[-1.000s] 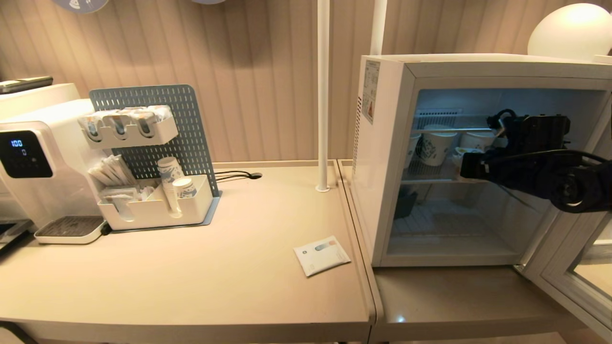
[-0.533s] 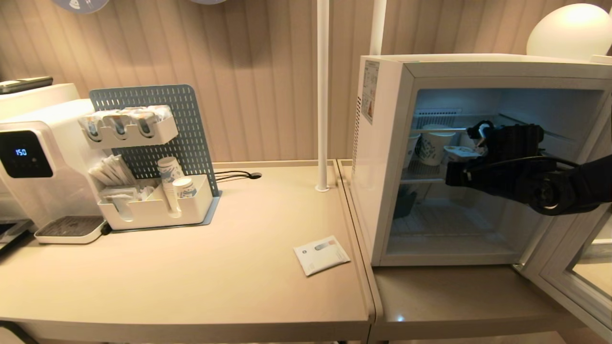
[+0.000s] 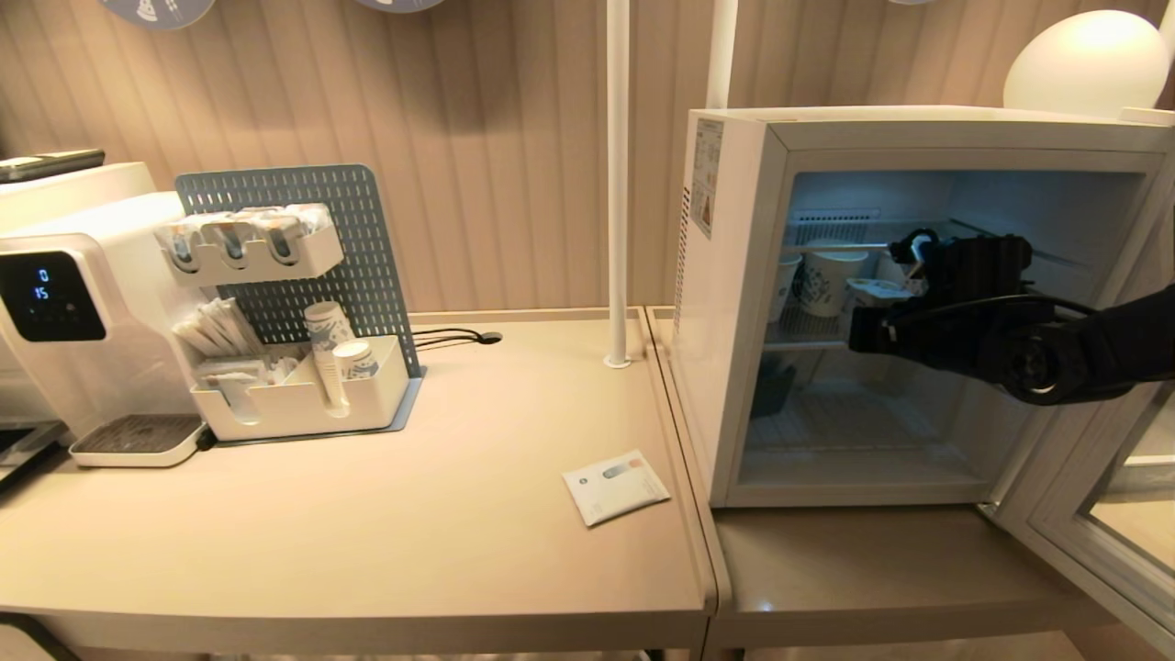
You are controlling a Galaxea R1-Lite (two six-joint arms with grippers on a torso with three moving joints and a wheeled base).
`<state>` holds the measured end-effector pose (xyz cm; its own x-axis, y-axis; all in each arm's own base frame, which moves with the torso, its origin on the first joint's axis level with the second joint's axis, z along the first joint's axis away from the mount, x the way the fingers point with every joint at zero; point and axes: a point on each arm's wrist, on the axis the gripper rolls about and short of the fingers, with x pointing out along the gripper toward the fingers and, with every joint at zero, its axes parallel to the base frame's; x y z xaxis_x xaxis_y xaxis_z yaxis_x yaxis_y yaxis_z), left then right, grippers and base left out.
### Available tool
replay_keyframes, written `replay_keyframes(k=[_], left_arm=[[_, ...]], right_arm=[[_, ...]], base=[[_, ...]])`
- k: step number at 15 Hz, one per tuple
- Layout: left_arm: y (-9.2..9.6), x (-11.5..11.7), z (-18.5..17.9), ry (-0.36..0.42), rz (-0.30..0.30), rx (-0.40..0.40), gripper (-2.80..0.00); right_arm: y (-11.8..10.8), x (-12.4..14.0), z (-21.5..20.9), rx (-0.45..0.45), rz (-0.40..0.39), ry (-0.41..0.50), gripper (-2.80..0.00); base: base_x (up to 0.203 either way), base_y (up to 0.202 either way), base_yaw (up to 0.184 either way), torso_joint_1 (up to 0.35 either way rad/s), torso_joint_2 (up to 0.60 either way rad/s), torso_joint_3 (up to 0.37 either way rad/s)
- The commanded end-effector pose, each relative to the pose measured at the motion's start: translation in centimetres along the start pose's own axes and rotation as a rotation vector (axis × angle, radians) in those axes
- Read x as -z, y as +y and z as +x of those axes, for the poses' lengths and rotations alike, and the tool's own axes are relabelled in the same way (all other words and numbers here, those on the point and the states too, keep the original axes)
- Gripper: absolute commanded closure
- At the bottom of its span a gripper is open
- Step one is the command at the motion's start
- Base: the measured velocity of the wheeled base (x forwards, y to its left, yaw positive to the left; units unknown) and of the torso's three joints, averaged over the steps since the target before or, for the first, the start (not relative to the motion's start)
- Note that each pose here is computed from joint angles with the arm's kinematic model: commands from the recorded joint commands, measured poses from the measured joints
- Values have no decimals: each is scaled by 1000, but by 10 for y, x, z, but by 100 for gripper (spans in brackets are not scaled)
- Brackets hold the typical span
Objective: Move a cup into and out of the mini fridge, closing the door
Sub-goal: Put the yoghurt in the freezer
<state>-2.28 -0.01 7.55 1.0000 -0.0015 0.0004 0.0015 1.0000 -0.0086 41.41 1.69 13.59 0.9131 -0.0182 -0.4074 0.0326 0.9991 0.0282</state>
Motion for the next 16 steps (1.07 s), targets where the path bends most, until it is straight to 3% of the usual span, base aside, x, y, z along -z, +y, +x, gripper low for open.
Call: replay_keyframes(k=[1,8,9,16], left_arm=[[0,0,0,2,-1,0,0],[0,0,0,0,-1,0,0],[0,0,0,1,-1,0,0],[0,0,0,2,-1,0,0]], right_arm=[[0,-1,6,3,2,-13,0],[0,1,6,7,3,-4,0],[0,0,3,7,3,-4,-280],[-2,-11,-24,-3,10,-33,-280]], base=[[0,0,0,0,0,0],[0,0,0,0,0,0],[0,0,0,0,0,0],[0,0,0,0,0,0]])
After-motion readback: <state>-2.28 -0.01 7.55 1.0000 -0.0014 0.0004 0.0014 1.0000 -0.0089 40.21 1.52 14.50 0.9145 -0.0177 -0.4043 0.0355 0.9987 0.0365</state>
